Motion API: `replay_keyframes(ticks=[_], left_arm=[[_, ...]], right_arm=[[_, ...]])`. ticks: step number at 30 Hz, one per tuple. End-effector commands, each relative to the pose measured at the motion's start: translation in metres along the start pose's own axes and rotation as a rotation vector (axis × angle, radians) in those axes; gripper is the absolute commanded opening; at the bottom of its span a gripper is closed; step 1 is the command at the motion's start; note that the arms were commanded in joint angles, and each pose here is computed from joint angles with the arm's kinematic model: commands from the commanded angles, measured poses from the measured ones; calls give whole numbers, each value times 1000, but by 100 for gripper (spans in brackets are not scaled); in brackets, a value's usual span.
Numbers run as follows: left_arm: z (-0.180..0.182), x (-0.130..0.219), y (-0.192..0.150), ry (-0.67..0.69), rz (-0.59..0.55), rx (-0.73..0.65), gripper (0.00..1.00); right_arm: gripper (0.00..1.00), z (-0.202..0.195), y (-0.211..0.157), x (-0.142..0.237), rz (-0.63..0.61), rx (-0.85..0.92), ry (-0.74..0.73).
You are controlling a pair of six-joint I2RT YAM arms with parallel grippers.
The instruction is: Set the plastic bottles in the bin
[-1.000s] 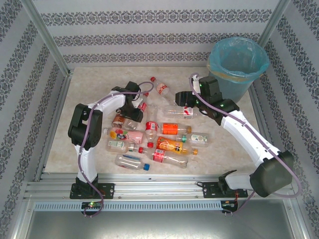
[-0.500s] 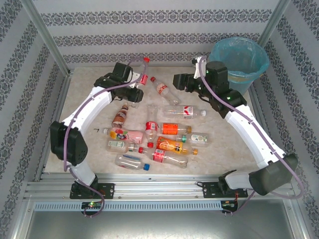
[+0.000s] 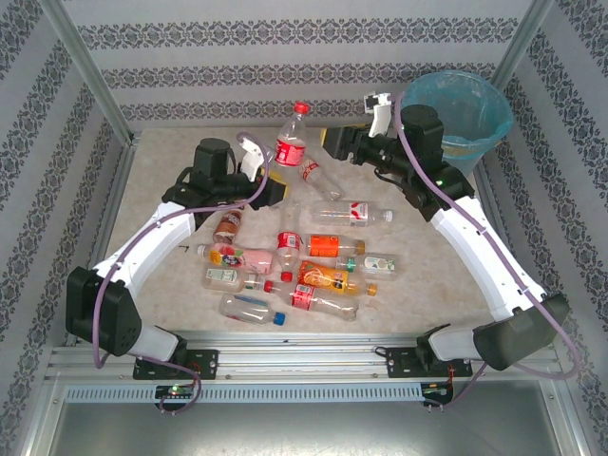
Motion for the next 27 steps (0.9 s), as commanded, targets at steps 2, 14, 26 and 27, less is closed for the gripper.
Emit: replay_keyframes(ticks=[2, 14, 26, 27], left_arm=[[-44, 12, 26, -175, -106, -172, 12], [-69, 6, 8, -280, -7, -233, 12], [-71, 5, 0, -279, 47, -257, 11], [-72, 4, -2, -277, 57, -260, 11]], right_arm=[[65, 24, 16, 4, -52, 23, 46], [64, 26, 25, 9, -34, 68, -19], [52, 32, 25, 2, -2, 61, 28], [52, 33, 25, 1, 2, 61, 36]])
Point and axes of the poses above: each hand's point on the last joint's axis, 136 mm out from that joint toward the fingers, its own x axis back along the fingers, its own z axis along the line the jaws close on, y = z × x, the point moved 1 cm from there along x, back along the fingers, and after that the axes turned 10 degrees about x, right-handed, at the moved point
